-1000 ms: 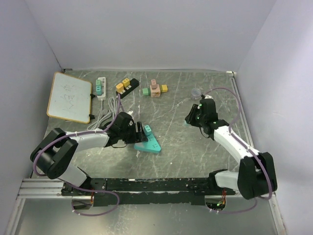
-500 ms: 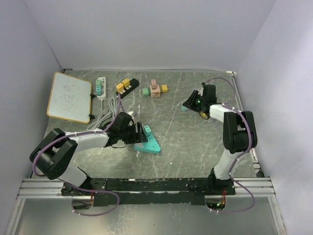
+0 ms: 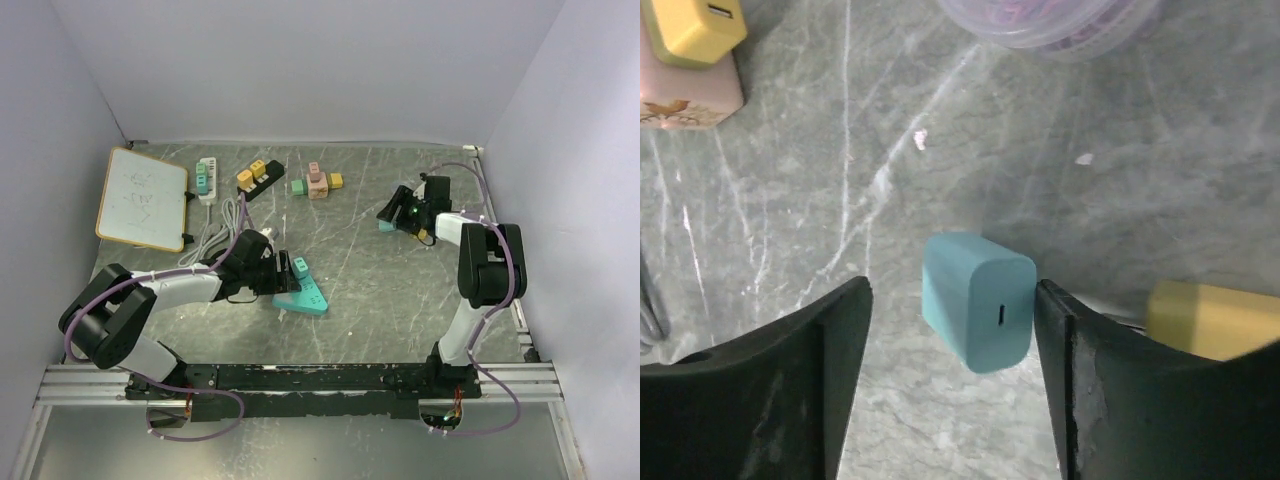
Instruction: Pull the plug off the socket
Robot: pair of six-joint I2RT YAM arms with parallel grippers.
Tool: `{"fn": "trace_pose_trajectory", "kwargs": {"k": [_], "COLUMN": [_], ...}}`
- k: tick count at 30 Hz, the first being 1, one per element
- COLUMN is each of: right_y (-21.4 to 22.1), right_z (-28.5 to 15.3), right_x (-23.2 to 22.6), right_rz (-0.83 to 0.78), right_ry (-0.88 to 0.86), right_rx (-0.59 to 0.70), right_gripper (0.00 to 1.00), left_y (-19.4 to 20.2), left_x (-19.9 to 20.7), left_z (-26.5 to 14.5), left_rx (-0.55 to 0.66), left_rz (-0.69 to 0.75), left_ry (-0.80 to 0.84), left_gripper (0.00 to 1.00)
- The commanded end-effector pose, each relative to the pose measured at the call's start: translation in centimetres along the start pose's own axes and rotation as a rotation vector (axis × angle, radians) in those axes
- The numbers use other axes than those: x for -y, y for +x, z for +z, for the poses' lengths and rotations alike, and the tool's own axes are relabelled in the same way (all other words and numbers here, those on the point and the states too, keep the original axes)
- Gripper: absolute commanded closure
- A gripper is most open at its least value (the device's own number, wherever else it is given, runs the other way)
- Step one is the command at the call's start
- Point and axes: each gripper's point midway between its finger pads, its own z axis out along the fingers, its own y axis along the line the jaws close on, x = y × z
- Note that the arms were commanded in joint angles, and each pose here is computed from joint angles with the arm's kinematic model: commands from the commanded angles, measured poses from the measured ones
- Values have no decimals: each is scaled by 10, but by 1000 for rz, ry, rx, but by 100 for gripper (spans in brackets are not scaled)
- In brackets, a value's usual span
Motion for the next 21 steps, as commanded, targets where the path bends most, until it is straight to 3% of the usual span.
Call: {"fn": "trace_pose_trajectory", "kwargs": {"k": [1, 6, 10, 15, 21], "right_y": [-22, -50, -38, 51, 154], "right_z": [-25, -63, -83, -75, -74], "right_x": [8, -16, -60, -116, -152], "right_rz": [-93, -186, -230, -308, -403], "right_ry": [64, 53, -75, -219, -260], "right_rx": [53, 131, 139, -5, -122], "right_gripper": [28, 25, 24, 25, 27], "left_y": [56, 54, 53, 53, 52], "left_x": [-44, -42, -38, -36, -36], "left_z": [-6, -8, -8, -7, -7], "left_rx": [-186, -174, -166, -166, -163], "left_rz": [21, 20, 13, 5, 9], "left_ry": [-142, -136, -113, -103, -106], "left_gripper": [25, 25, 24, 24, 25]}}
